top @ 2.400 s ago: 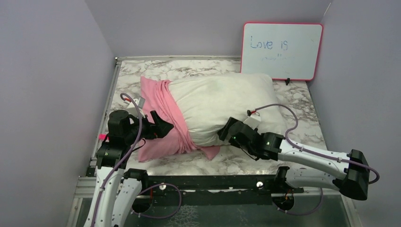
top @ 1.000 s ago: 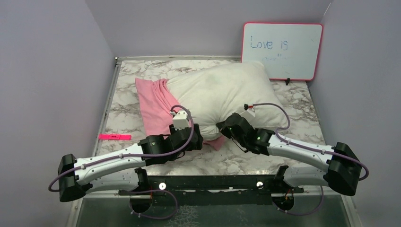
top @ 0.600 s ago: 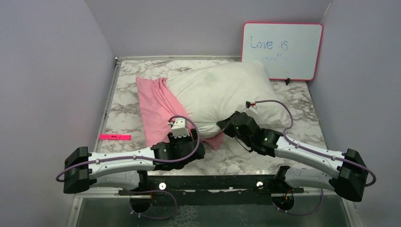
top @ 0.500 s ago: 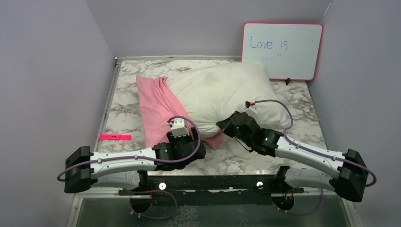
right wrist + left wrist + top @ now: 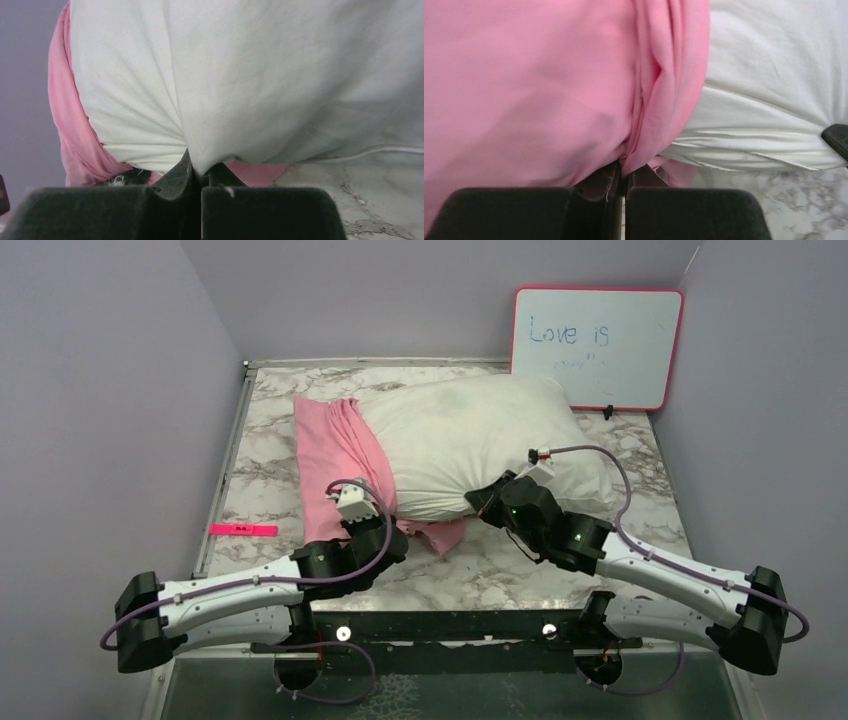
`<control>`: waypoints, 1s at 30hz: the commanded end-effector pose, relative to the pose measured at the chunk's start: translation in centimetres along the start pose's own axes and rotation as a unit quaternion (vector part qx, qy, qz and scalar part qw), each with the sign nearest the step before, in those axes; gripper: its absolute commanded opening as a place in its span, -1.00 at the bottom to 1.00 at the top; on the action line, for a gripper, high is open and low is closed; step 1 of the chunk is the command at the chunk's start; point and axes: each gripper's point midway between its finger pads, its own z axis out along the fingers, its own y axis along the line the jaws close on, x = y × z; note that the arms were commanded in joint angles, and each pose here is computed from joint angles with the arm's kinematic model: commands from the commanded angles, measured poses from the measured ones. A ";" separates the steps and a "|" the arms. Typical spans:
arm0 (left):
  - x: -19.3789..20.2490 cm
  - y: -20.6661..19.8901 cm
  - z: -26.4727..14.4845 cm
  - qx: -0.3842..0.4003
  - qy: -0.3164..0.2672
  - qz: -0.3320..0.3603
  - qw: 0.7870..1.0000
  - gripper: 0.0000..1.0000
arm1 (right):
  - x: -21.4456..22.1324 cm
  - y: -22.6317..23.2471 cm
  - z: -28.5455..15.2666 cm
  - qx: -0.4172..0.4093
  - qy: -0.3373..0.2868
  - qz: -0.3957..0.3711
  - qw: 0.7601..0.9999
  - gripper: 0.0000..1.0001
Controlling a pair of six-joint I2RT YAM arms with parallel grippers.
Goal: Remove the pillowcase from the pillow
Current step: Remove the pillow from the pillowcase.
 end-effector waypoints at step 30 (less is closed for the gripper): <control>-2.2 0.3 -4.6 0.113 0.072 0.077 0.988 -0.97 | -10.3 6.8 -13.2 -0.196 -0.096 -0.237 0.947 0.38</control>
